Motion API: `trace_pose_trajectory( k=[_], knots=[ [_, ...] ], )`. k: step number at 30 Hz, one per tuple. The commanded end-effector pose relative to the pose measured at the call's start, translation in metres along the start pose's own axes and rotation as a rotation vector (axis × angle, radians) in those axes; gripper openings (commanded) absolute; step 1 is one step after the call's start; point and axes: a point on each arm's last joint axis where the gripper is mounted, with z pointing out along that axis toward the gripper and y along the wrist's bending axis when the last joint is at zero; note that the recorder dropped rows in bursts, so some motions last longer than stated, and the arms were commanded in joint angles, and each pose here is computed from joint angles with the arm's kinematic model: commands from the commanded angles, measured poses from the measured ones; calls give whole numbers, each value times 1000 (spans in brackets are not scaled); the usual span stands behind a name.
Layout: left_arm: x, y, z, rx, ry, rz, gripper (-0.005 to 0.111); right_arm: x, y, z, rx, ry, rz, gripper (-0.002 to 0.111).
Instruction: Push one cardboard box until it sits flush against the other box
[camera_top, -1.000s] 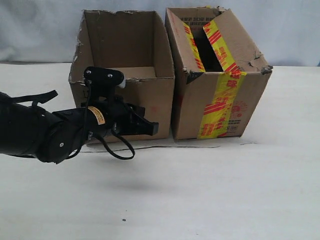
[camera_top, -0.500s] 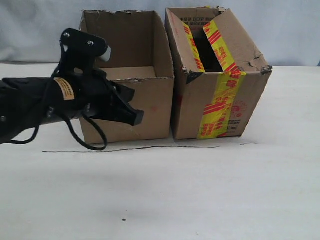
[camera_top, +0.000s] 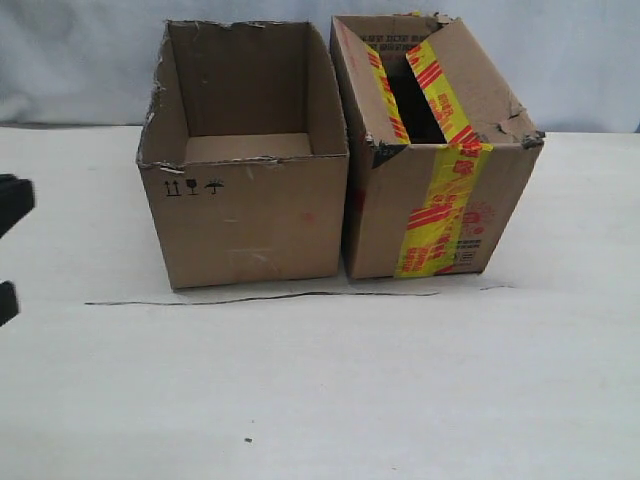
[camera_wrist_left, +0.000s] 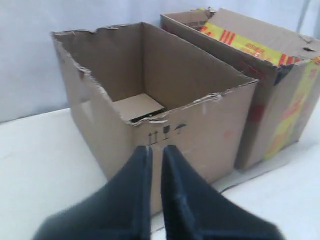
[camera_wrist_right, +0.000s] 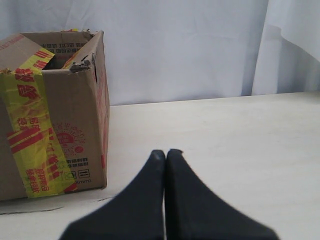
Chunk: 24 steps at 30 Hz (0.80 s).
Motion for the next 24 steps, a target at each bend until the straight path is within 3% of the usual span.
trace_pose_trajectory(
  k=[1,3,7,21,24],
  knots=[
    [22,9,-33,-92,-92,25,0,1,0,0,-2,-2,-12,0],
    [35,10,-45,-120,-112,76,0,1,0,0,-2,-2,-12,0],
    [52,8,-57,-124,-119,67,0,1,0,0,-2,-2,-12,0],
    [51,7,-63,-124,-159,66,0,1,0,0,-2,-2,-12,0],
    [57,10,-63,-165,-182,53,0,1,0,0,-2,-2,-12,0]
  ],
)
